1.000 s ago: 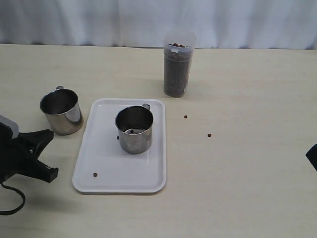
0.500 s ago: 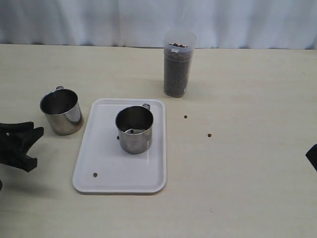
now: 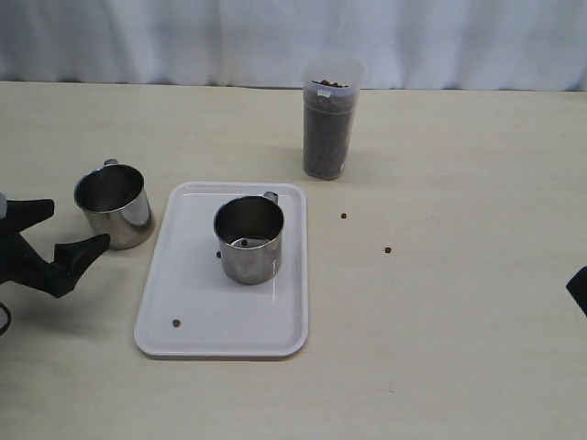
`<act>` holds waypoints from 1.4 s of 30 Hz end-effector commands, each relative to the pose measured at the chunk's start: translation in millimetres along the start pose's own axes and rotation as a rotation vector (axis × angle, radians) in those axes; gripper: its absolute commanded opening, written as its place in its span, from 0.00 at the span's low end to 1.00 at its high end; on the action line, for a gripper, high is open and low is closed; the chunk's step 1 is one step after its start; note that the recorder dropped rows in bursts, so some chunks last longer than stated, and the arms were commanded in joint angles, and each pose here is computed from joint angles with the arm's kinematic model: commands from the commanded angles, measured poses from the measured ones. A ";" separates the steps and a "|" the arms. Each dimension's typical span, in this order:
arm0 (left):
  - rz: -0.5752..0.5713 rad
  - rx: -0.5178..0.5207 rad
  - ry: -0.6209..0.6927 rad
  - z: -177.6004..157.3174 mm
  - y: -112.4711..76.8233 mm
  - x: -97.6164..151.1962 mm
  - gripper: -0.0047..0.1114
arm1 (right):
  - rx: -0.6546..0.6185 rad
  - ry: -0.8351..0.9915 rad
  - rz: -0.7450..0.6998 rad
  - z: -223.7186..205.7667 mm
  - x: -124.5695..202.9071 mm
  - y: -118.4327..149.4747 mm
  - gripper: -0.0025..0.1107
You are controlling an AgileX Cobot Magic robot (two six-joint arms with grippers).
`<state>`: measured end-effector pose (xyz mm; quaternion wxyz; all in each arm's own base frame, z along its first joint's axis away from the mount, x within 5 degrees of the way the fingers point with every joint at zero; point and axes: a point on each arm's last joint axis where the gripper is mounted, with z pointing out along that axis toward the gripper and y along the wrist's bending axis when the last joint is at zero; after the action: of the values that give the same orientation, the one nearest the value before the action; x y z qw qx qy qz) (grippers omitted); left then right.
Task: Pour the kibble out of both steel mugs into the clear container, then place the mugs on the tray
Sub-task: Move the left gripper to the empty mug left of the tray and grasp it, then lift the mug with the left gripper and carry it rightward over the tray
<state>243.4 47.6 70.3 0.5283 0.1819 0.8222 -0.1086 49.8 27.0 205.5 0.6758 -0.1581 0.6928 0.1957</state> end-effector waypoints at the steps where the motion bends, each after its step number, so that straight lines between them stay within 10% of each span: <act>1: -0.010 0.005 -0.027 9.4 7.0 4.1 0.73 | -0.003 0.004 -0.003 -0.2 1.6 0.0 0.06; 39: 0.074 0.162 -0.144 64.5 10.3 -10.9 0.72 | -0.003 0.004 -0.003 -0.2 1.6 0.0 0.06; 42: 0.076 0.162 -0.145 64.5 10.3 -10.9 0.59 | -0.003 0.004 -0.003 -0.2 1.6 0.0 0.06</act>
<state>303.1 31.7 52.4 0.5668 0.2520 0.7664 -0.1667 49.8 27.0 205.5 0.6758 -0.1581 0.6928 0.1957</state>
